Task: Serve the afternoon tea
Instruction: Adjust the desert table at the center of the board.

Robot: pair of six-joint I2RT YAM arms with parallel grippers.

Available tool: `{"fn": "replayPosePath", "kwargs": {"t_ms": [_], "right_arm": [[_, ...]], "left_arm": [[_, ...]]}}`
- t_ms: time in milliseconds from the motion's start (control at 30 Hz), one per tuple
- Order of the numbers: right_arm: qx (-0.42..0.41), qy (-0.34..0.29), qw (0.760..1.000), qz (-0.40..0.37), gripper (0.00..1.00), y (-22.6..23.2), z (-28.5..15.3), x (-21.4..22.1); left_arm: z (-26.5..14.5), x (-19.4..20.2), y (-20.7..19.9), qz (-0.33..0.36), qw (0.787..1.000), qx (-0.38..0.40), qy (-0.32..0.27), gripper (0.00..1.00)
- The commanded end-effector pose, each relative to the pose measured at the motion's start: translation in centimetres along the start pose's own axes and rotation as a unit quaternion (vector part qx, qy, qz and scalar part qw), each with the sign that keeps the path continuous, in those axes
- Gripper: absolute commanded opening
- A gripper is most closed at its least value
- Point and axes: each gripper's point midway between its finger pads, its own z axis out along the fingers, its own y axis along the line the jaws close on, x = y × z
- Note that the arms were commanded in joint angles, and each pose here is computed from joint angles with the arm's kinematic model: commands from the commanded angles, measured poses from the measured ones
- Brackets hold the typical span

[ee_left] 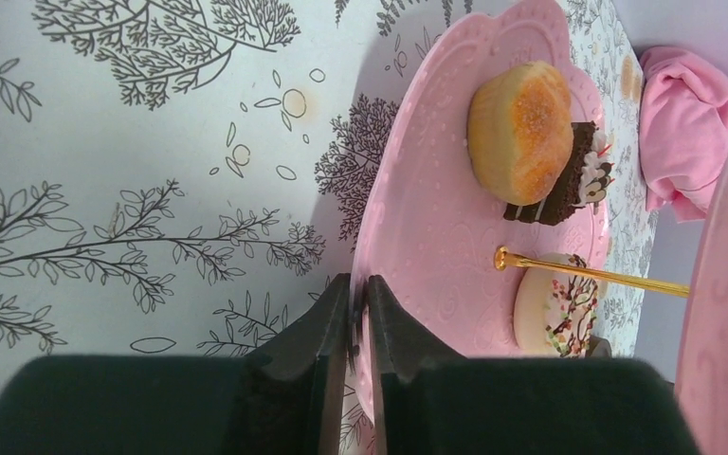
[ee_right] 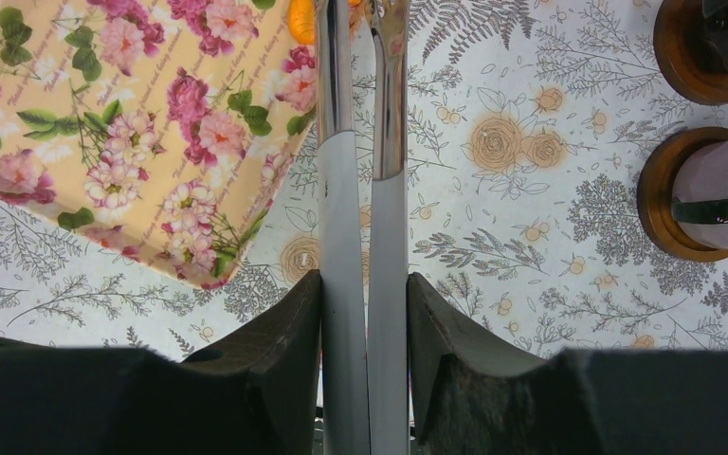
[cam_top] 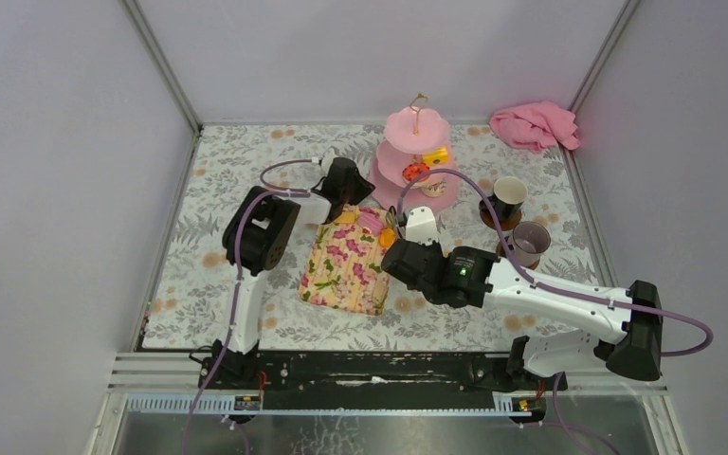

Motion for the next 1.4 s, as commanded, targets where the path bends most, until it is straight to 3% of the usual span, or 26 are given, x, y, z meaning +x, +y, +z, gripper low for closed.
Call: {"fn": "replayPosePath", "kwargs": {"t_ms": [0,267,633,1367], "right_arm": [[-0.015,-0.025,0.999,0.025,0.27,0.6,-0.6,-1.2],[-0.014,-0.018,1.000,0.019,0.27,0.9,-0.3,-1.0],[-0.016,-0.020,1.000,0.013,0.27,0.7,-0.4,-0.9],[-0.009,0.002,0.999,-0.034,0.28,1.4,1.0,0.3]], "left_arm": [[0.4,1.3,1.8,0.004,0.999,-0.039,0.008,0.21],[0.6,0.7,0.9,0.043,0.999,-0.026,0.010,0.38],[0.3,-0.4,0.5,0.069,0.997,-0.023,0.008,0.46],[-1.4,-4.2,-0.3,0.083,0.996,-0.019,-0.016,0.52]]}}
